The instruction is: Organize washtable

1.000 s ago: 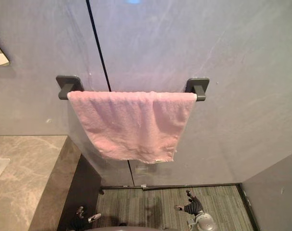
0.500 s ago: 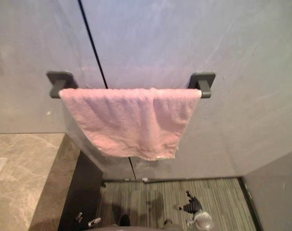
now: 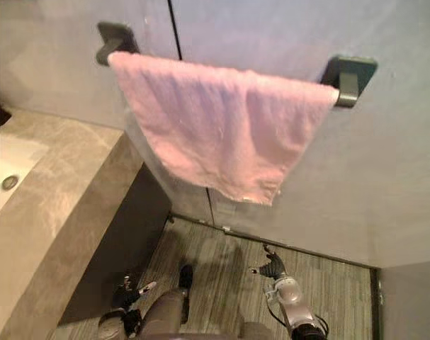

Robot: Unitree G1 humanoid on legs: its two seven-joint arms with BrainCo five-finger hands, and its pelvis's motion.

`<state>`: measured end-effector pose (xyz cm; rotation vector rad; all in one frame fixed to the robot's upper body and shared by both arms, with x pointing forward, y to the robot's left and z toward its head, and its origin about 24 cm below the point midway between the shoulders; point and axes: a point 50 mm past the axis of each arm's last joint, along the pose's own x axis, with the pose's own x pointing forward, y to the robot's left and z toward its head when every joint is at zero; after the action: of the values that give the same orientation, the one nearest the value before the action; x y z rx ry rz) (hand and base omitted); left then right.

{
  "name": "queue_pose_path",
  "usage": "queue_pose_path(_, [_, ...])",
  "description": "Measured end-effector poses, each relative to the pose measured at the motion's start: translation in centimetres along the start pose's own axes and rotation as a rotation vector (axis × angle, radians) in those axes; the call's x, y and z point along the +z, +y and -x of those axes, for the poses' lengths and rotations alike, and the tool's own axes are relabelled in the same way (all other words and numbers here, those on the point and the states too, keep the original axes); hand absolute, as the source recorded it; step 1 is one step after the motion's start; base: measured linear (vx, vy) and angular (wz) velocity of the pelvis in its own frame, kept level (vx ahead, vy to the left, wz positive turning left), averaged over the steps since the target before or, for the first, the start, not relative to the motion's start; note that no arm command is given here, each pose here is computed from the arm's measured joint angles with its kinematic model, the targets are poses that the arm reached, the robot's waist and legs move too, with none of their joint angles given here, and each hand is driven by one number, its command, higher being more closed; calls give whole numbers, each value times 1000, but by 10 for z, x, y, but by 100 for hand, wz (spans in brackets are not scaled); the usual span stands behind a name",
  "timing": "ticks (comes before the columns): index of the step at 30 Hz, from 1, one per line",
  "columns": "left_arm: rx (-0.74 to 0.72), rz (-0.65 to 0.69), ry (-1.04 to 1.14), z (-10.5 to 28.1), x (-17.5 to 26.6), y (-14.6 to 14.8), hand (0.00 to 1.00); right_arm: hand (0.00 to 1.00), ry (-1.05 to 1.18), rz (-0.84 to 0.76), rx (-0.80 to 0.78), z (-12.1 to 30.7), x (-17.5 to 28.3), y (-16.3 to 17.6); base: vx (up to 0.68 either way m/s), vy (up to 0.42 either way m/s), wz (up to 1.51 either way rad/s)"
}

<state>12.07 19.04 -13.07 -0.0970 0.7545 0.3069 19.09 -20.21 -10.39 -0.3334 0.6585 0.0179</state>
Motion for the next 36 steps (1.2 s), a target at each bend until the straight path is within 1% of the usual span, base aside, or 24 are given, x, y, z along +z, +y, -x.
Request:
queue_pose_path(3, [3, 21, -23, -1, 6, 1, 0, 0, 9, -57, -61, 1, -2, -10, -297, -136, 76])
queue_pose_path(5, [3, 18, -24, -1, 6, 1, 0, 0, 8, -60, -98, 2, -3, -19, -250, -58, 49])
queue_pose_path(10, [-16, 17, -28, -3, 9, -5, 0, 0, 42, -125, -189, 6, -11, -39, -168, 92, 82])
queue_pose_path(11, [-30, -12, -37, -5, 12, -7, 0, 0, 49, -145, -200, 6, -13, -39, -132, 135, 79])
queue_pose_path(13, [-32, -51, -33, -5, 11, -4, 0, 0, 67, -165, -181, 6, -16, -30, -128, 106, 38])
queue_pose_path(16, [-16, -60, 17, 0, -2, 3, 0, 0, 72, -186, -159, 5, -16, -19, -135, 92, 6])
queue_pose_path(23, [-10, -92, 97, 7, -22, 7, 0, 0, 129, -180, -134, 7, -27, -11, -151, 44, 4])
queue_pose_path(28, [-7, -100, 112, 9, -26, 9, 0, 0, 153, -181, -133, 11, -35, -10, -143, -5, 44])
queue_pose_path(33, [0, -84, 84, 7, -20, 9, 0, 0, 178, -204, -159, 12, -40, -13, -109, 13, 113])
queue_pose_path(36, [1, -46, 74, 7, -18, 7, 0, 0, 161, -200, -201, 7, -33, -27, 4, 116, 119])
